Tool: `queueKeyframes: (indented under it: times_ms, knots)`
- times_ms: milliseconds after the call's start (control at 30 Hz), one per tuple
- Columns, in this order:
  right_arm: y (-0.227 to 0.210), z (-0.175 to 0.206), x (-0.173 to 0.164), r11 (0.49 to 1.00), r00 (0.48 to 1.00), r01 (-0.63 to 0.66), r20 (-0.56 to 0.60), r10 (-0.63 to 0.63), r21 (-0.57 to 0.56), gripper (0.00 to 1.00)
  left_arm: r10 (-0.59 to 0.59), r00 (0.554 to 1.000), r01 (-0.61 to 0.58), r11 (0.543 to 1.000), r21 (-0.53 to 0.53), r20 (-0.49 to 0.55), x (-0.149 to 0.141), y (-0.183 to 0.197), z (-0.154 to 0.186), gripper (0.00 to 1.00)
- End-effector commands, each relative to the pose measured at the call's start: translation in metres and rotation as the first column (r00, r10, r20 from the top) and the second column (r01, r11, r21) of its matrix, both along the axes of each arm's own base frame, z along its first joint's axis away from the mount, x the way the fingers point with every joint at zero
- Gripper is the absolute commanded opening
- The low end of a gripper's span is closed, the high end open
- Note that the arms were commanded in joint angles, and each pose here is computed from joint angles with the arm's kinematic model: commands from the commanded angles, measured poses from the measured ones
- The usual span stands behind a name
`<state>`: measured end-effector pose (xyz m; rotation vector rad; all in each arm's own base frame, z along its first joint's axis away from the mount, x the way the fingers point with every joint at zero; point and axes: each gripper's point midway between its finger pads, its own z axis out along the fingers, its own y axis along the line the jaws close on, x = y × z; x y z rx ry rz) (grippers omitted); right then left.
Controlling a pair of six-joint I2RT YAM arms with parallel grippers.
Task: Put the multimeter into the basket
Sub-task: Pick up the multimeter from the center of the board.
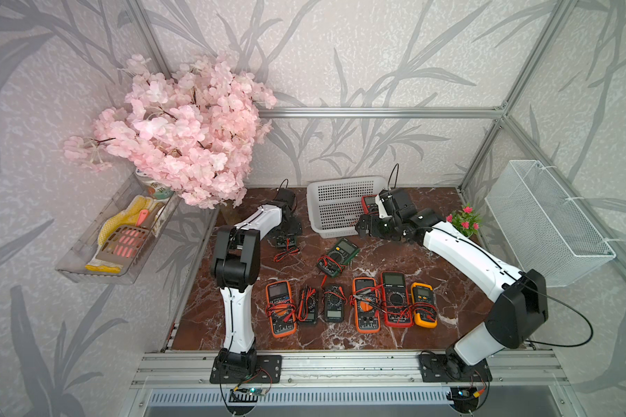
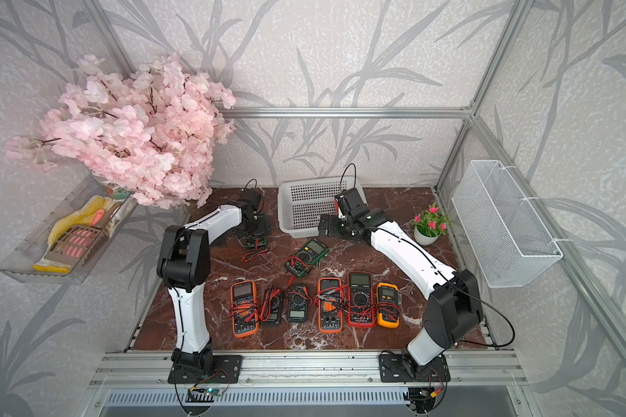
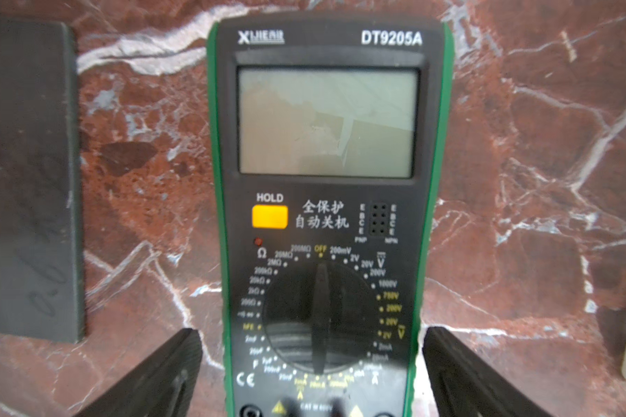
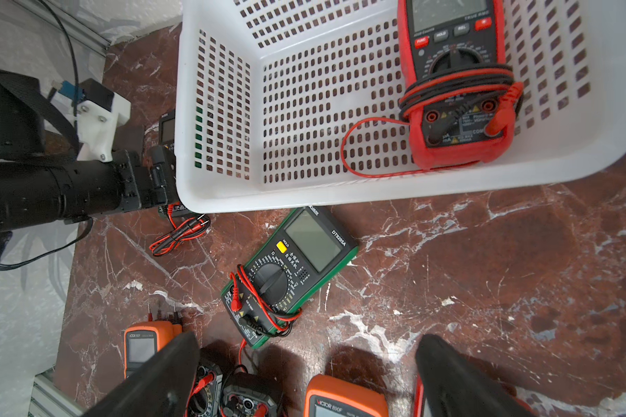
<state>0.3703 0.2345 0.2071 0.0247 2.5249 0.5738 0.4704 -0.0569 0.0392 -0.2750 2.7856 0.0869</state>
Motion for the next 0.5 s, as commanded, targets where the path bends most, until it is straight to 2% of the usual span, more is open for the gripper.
queueKeyframes:
  times_ms: [0, 367, 467]
  knots:
    - [-0.004, 0.006, 0.009, 0.999, 0.999, 0.033, 0.011, -0.033, 0.002, 0.99, -0.003, 1.0, 0.003, 1.0, -0.009, -0.019, 0.003, 0.001, -0.004, 1.0]
    - [-0.007, 0.005, 0.017, 0.999, 0.999, 0.047, 0.002, -0.047, 0.008, 0.99, 0.004, 0.999, -0.005, 1.0, -0.014, -0.047, 0.004, 0.001, -0.018, 0.99]
    - [-0.009, 0.005, 0.018, 0.999, 0.999, 0.052, 0.003, -0.052, 0.012, 0.99, 0.003, 0.999, -0.004, 1.0, -0.027, -0.051, 0.003, 0.0, -0.02, 0.9]
